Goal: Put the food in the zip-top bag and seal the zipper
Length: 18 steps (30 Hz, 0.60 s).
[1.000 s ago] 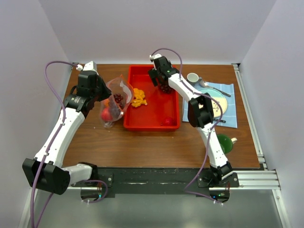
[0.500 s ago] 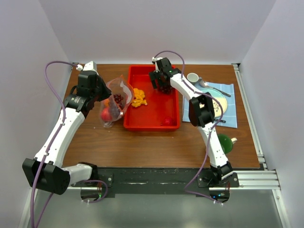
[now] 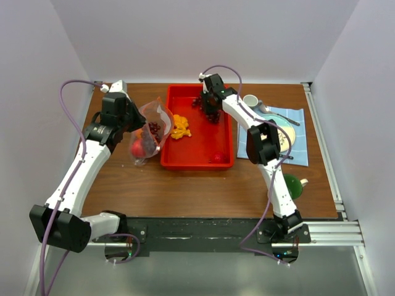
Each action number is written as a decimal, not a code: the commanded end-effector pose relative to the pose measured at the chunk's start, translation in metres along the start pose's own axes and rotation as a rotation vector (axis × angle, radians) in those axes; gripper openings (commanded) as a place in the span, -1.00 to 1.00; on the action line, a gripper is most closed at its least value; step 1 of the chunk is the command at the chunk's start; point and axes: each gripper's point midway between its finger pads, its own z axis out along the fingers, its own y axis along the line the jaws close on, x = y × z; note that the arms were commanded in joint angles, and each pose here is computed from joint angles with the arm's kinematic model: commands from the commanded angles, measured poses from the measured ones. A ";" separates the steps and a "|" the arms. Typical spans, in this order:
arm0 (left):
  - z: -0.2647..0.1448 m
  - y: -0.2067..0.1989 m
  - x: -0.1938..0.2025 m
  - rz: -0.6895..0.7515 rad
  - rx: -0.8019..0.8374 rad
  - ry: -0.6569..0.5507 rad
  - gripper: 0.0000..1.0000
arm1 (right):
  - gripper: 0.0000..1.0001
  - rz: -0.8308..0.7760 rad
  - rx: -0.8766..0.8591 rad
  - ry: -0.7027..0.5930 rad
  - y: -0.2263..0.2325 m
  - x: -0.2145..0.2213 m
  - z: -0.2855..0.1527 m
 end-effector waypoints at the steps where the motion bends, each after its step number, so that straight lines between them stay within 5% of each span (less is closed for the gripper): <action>1: 0.004 -0.005 -0.010 -0.008 0.027 -0.037 -1.00 | -0.52 0.056 -0.069 -0.071 0.015 -0.038 -0.059; 18: 0.023 -0.009 -0.005 -0.034 0.049 -0.018 -1.00 | -0.73 0.177 -0.239 -0.309 0.045 -0.108 -0.229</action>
